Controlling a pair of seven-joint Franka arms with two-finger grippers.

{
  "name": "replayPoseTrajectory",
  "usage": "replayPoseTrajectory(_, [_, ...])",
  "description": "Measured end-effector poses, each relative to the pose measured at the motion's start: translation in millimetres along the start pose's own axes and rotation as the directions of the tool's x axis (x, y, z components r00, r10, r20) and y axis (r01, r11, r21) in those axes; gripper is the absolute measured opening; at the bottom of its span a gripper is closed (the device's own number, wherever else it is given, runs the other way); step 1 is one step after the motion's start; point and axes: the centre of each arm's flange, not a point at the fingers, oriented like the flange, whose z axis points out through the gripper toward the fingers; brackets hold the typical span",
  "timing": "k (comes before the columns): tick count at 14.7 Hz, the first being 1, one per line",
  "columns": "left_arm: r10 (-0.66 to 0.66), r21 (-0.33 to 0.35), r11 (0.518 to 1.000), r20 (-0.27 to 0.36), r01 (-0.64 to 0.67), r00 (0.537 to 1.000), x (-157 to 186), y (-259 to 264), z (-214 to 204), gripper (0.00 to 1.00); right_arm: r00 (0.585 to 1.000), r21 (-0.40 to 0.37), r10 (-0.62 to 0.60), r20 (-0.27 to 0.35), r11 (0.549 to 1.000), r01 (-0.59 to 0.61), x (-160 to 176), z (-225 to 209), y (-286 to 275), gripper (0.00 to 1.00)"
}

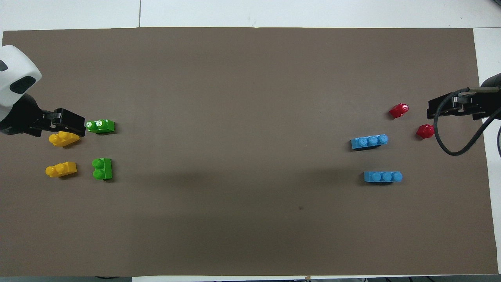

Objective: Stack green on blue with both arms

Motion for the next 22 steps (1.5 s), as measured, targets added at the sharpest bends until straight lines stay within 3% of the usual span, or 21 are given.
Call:
replayPoseTrajectory(9, [-0.076,-0.005,0.997,-0.009,0.076,0.997,-15,-38,45,1.0,0.999,0.002,0.047,-0.017,0.999,-0.047,2,-2,1,1.0])
replayPoseTrajectory(12, [-0.098,-0.008,0.995,-0.044,0.097,0.994,-20,-50,59,1.0,0.98,0.004,0.198,-0.016,0.98,-0.198,2,-1,3,1.0])
replayPoseTrajectory(16, [-0.084,-0.008,0.996,-0.059,0.083,0.995,-23,-60,74,1.0,0.89,0.019,0.456,-0.006,0.89,-0.456,3,13,2,1.0])
replayPoseTrajectory(20, [-0.069,-0.009,0.998,-0.061,0.068,0.996,-24,-71,98,1.0,0.711,0.031,0.701,0.058,0.711,-0.703,2,38,1,1.0])
replayPoseTrajectory(22, [-0.081,-0.01,0.997,-0.049,0.081,0.995,-26,-72,119,1.0,0.648,0.042,0.756,0.093,0.647,-0.761,2,47,2,1.0])
